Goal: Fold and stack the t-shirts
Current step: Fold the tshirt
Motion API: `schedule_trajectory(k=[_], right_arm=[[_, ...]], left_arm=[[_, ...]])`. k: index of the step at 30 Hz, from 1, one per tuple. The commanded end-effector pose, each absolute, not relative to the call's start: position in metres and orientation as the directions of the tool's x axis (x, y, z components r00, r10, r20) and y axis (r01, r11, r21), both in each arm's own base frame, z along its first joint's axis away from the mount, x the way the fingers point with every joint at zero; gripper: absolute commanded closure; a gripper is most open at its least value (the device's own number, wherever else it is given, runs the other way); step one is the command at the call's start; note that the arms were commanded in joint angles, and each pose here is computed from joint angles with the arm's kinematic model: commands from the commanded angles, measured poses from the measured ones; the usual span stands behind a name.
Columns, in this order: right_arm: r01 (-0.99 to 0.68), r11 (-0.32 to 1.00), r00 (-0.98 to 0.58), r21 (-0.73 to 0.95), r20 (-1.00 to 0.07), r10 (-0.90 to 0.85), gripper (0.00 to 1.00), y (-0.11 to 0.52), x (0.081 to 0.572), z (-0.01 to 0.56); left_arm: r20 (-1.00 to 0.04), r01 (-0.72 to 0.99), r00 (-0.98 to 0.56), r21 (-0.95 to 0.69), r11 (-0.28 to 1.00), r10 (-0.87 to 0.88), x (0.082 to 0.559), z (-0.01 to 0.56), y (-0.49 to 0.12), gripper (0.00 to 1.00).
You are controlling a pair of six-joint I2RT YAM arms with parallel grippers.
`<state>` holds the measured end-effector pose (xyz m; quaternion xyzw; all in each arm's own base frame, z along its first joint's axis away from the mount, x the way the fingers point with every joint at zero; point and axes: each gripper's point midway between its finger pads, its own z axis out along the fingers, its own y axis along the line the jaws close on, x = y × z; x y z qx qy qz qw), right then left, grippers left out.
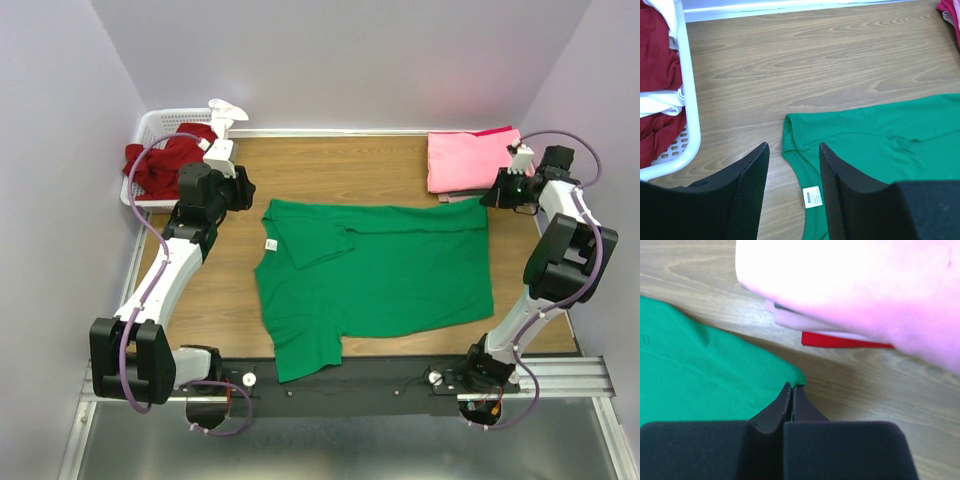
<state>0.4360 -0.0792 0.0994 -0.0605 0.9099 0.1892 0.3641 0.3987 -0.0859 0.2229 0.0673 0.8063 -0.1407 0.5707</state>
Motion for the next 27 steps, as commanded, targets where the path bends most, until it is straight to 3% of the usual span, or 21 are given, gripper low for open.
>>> schedule_trajectory(k=[1, 27], right_arm=[[-0.272, 0.931, -0.689, 0.245, -0.725, -0.01, 1.0, -0.081, 0.452, 0.118], [-0.253, 0.961, -0.615, 0.11, -0.785, -0.072, 1.0, -0.086, 0.533, 0.152]], left_arm=[[-0.95, 0.265, -0.309, -0.134, 0.955, -0.048, 0.401, 0.23, -0.082, 0.48], [-0.948, 0.252, -0.312, -0.149, 0.956, -0.066, 0.405, 0.228, -0.071, 0.48]])
